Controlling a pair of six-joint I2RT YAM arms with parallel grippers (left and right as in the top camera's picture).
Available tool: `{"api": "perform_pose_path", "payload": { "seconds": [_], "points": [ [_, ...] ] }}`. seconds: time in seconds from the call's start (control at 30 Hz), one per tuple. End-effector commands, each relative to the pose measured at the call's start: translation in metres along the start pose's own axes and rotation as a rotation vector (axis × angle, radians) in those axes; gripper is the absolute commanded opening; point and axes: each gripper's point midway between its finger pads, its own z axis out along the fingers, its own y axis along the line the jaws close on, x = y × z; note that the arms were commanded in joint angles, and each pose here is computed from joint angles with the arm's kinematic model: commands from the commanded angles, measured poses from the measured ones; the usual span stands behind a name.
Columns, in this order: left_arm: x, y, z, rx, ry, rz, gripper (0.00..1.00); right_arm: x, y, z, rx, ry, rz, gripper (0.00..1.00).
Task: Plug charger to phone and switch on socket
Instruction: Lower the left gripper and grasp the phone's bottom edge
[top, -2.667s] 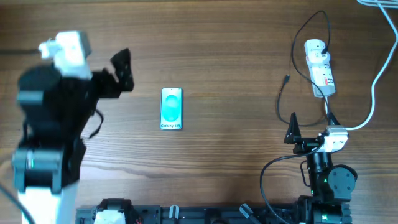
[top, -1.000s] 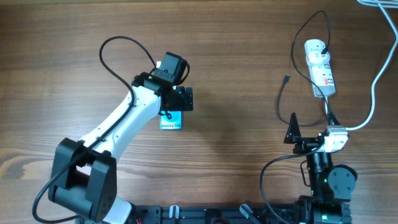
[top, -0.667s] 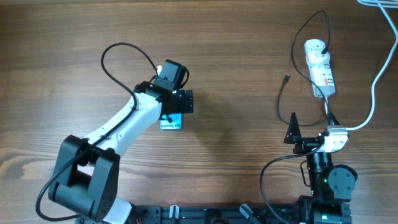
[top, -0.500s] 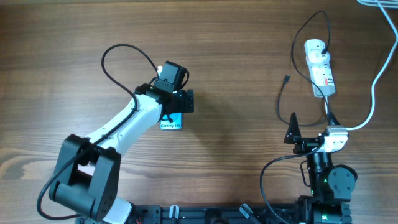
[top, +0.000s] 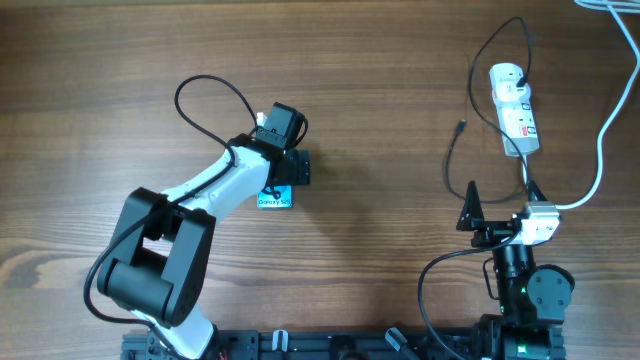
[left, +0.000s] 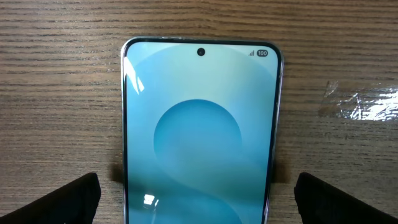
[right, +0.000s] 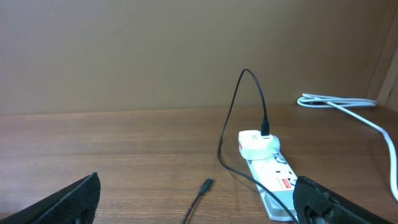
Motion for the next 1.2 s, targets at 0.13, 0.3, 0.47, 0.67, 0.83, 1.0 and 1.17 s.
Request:
{"api": "perform_pose_path", "payload": {
  "seconds": [0.13, 0.3, 0.47, 0.67, 0.83, 1.0, 1.17],
  "points": [
    [0.004, 0.003, 0.005, -0.024, 0.006, -0.003, 1.00, -0.002, -0.003, -0.001, 0.013, -0.011, -0.013, 1.00],
    [0.003, 0.003, 0.005, -0.022, 0.003, -0.004, 1.00, -0.002, -0.003, -0.001, 0.013, -0.011, -0.013, 1.00],
    [0.004, 0.003, 0.007, -0.024, 0.007, -0.004, 1.00, -0.002, -0.003, -0.001, 0.013, -0.011, -0.013, 1.00],
    [0.015, 0.002, 0.026, -0.030, 0.056, -0.030, 1.00, -0.002, -0.003, -0.001, 0.013, -0.011, -0.013, 1.00],
    [0.024, 0.002, 0.029, -0.029, 0.093, -0.027, 1.00, -0.002, -0.003, -0.001, 0.013, -0.011, -0.013, 1.00],
    [0.031, 0.005, 0.028, -0.042, 0.120, -0.008, 1.00, -0.002, -0.003, -0.001, 0.013, -0.011, -0.013, 1.00],
    [0.031, 0.005, 0.028, -0.043, 0.122, -0.008, 0.95, -0.002, -0.003, -0.001, 0.013, -0.011, -0.013, 1.00]
  ]
}}
